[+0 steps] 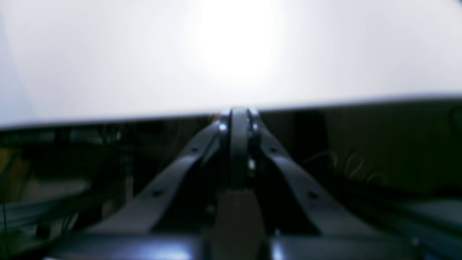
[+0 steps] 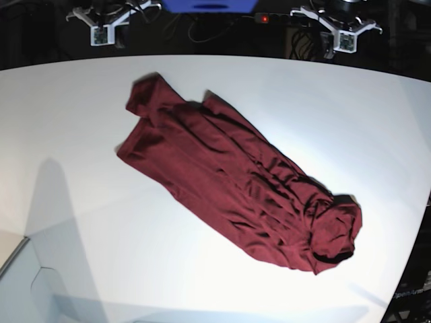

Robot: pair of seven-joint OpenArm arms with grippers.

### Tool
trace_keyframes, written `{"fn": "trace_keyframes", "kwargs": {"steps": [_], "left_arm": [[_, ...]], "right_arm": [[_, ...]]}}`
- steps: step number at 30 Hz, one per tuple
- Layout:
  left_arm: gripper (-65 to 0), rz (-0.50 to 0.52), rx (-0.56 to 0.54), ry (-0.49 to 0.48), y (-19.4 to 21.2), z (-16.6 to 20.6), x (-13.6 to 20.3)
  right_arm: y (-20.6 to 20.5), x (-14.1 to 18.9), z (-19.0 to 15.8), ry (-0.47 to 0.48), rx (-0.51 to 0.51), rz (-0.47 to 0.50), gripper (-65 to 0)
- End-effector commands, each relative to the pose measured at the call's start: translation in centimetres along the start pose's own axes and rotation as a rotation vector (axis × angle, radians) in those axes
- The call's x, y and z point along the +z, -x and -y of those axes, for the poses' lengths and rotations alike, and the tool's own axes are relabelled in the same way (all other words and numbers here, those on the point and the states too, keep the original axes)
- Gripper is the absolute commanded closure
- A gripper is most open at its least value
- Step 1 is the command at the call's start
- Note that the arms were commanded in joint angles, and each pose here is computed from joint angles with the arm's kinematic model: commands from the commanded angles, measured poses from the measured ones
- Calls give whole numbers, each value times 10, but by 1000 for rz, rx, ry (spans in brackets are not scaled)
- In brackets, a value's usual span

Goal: Layout the t-shirt on the table in an organized manner, then fold the t-shirt properly
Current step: 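Lower the left gripper onto the bunched end of the maroon shirt and grasp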

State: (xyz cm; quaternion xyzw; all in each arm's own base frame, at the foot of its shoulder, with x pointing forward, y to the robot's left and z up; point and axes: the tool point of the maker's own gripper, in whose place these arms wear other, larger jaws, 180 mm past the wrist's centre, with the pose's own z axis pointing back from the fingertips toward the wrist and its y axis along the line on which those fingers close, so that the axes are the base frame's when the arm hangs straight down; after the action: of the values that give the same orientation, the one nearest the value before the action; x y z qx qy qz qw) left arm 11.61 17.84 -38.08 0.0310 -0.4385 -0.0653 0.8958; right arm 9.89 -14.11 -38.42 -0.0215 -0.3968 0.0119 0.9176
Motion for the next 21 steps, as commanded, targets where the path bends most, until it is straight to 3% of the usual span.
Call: {"fn": "trace_keyframes", "kwargs": {"steps": [1,14,21], "left_arm": [[-1,65,-3,-1,-21,0,0],[-4,290,-7,-26,-100,-9,-27],[-5,480,-18,-94,-169,-35,-48]], "right_arm": [[-14,3,0,2,-4,49,0],[-76,-24,-11,12,-86,224,0],[-105,-34,-20,7,-140,300,0]]}}
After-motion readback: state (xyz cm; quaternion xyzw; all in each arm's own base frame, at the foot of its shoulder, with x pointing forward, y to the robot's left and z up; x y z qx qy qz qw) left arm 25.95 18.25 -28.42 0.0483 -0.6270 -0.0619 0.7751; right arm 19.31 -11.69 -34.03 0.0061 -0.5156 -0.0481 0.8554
